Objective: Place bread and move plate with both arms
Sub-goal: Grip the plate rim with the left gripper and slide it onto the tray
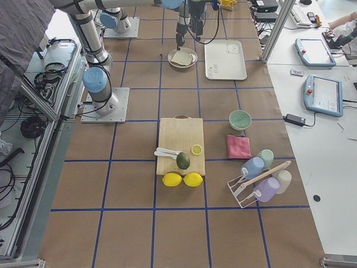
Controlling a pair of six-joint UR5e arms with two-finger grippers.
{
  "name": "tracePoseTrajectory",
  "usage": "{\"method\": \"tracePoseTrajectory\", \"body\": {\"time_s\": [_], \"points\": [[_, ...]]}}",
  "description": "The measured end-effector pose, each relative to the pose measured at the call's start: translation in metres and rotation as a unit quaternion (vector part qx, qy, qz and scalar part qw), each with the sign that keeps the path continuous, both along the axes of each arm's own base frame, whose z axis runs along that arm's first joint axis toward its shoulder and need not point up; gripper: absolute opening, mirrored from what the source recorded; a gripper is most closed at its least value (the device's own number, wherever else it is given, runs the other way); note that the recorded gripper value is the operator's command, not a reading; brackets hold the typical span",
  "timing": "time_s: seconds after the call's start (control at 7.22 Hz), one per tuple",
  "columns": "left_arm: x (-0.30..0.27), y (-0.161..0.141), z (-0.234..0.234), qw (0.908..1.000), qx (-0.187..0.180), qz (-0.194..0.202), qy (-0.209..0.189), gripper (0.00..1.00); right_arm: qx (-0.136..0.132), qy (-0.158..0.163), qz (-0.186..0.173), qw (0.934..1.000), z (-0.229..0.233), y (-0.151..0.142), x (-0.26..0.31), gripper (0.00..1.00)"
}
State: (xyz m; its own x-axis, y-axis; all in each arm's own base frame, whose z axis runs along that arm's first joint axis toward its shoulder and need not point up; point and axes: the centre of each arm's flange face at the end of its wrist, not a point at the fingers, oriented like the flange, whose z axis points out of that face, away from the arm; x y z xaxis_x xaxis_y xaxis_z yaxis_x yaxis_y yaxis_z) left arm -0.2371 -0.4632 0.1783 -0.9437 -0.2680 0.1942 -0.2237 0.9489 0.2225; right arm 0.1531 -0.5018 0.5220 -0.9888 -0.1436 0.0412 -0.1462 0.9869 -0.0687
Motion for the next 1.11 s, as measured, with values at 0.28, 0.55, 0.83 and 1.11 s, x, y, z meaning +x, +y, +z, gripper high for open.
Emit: {"method": "tracePoseTrajectory", "body": {"time_s": [0.28, 0.55, 0.83, 1.11], "points": [[0.014, -0.011, 0.017, 0.9997, -0.024, -0.005, 0.007, 0.0, 0.0, 0.0, 0.0, 1.0, 0.0, 0.0, 0.0, 1.0], [0.038, -0.032, 0.038, 0.9984, -0.049, 0.024, 0.019, 0.0, 0.002, 0.0, 0.0, 1.0, -0.001, 0.0, 0.0, 1.0], [0.047, -0.068, 0.059, 0.9953, -0.072, 0.043, 0.048, 0.0, 0.002, 0.001, 0.0, 1.0, -0.002, 0.0, 0.0, 1.0], [0.048, -0.117, 0.063, 0.9935, -0.087, 0.046, 0.057, 0.0, 0.002, 0.0, 0.001, 1.0, -0.001, 0.001, 0.001, 1.0]]}}
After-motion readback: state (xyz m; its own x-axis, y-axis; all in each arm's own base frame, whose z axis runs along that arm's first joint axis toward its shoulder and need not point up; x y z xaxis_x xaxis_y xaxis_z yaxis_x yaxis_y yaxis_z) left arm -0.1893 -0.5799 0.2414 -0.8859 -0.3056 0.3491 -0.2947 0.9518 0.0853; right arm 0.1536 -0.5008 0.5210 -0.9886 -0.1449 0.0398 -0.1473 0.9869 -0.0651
